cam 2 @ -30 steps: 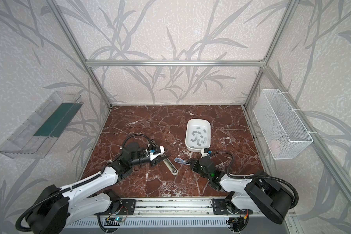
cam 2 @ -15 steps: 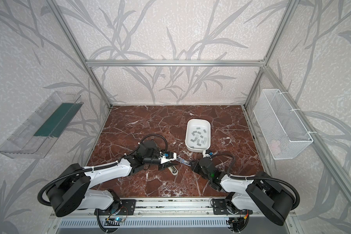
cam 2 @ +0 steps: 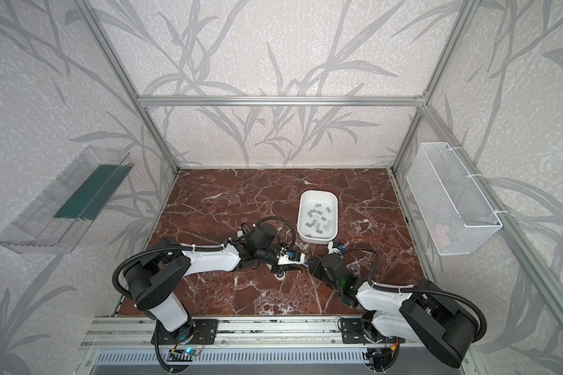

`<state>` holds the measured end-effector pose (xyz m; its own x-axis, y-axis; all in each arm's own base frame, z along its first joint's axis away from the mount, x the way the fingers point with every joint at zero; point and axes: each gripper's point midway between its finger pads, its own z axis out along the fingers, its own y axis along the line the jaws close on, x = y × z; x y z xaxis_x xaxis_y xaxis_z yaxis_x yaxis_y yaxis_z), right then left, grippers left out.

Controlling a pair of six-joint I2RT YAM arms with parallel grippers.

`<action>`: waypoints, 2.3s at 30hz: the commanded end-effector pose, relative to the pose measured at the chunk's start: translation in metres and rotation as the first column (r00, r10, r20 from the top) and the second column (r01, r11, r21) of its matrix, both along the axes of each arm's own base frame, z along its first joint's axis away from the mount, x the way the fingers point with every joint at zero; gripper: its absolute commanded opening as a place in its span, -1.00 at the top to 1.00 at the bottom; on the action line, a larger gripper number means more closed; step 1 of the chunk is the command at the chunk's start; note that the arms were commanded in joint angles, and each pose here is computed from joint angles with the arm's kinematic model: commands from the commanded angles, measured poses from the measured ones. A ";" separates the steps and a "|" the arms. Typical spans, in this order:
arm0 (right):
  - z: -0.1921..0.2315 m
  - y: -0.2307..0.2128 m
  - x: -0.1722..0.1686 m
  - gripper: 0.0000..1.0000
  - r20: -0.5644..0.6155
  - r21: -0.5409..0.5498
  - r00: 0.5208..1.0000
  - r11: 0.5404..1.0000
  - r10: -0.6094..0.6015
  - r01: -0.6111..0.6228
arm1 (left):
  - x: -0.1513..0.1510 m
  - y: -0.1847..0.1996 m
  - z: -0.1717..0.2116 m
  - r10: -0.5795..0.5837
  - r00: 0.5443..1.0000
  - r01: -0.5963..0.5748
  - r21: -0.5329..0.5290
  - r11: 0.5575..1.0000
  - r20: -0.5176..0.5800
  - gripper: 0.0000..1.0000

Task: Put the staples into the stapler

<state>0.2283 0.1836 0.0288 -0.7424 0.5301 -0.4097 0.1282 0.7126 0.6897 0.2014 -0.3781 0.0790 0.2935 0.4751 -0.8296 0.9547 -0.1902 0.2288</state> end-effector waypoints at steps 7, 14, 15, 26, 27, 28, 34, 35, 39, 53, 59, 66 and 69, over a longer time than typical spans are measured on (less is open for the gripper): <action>-0.014 -0.006 -0.007 0.19 -0.037 -0.033 0.999 0.999 0.016 -0.017 | 0.009 -0.006 -0.024 -0.112 0.991 0.103 0.119 0.988 0.078 0.26; -0.011 0.002 -0.006 0.19 -0.036 -0.005 0.998 0.999 0.046 -0.047 | 0.027 -0.018 -0.026 -0.074 0.993 0.065 0.094 0.993 0.092 0.26; -0.010 0.003 -0.006 0.19 -0.035 -0.004 0.998 0.999 0.047 -0.047 | 0.029 -0.018 -0.028 -0.072 0.993 0.063 0.101 0.993 0.089 0.27; -0.008 -0.003 -0.010 0.17 -0.036 0.004 0.998 0.999 0.044 -0.044 | 0.044 -0.012 -0.046 -0.020 0.997 0.006 0.198 0.980 0.068 0.56; -0.009 -0.007 -0.011 0.16 -0.037 -0.003 0.999 0.999 0.037 -0.037 | 0.046 -0.010 -0.048 -0.014 0.998 -0.001 0.214 0.977 0.067 0.57; -0.009 -0.010 -0.011 0.14 -0.039 -0.010 0.999 0.999 0.030 -0.031 | 0.046 -0.008 -0.050 -0.015 0.997 -0.001 0.225 0.974 0.069 0.58; -0.009 -0.026 -0.015 0.09 -0.035 -0.038 0.999 0.999 -0.001 -0.001 | 0.046 -0.004 -0.049 -0.037 0.997 0.021 0.239 0.971 0.062 0.48; -0.008 -0.028 -0.015 0.08 -0.030 -0.042 1.000 0.999 -0.005 0.004 | 0.045 -0.005 -0.046 -0.045 0.997 0.029 0.229 0.973 0.065 0.43; -0.001 -0.032 -0.014 0.05 -0.001 -0.059 1.000 0.998 -0.006 0.006 | 0.047 -0.009 -0.027 -0.051 0.996 0.038 0.188 0.982 0.067 0.09; 0.120 0.036 -0.013 -0.07 0.331 -0.239 0.882 0.934 0.336 -0.266 | 0.113 0.054 0.177 0.440 0.897 -0.435 -0.108 0.894 0.032 -0.73; 0.138 0.120 -0.049 -0.09 0.345 -0.371 0.707 0.782 0.617 -0.501 | 0.139 0.193 0.180 0.942 0.283 -0.959 -0.065 0.276 -0.178 -0.99; 0.095 0.147 -0.056 -0.23 0.199 -0.487 0.612 0.619 0.765 -0.616 | 0.094 0.308 0.093 0.902 -0.177 -0.981 -0.006 -0.196 -0.394 -0.99; 0.079 0.148 -0.049 -0.30 0.129 -0.547 0.616 0.574 0.777 -0.610 | 0.091 0.321 0.067 0.856 -0.230 -0.973 0.084 -0.216 -0.463 -0.99</action>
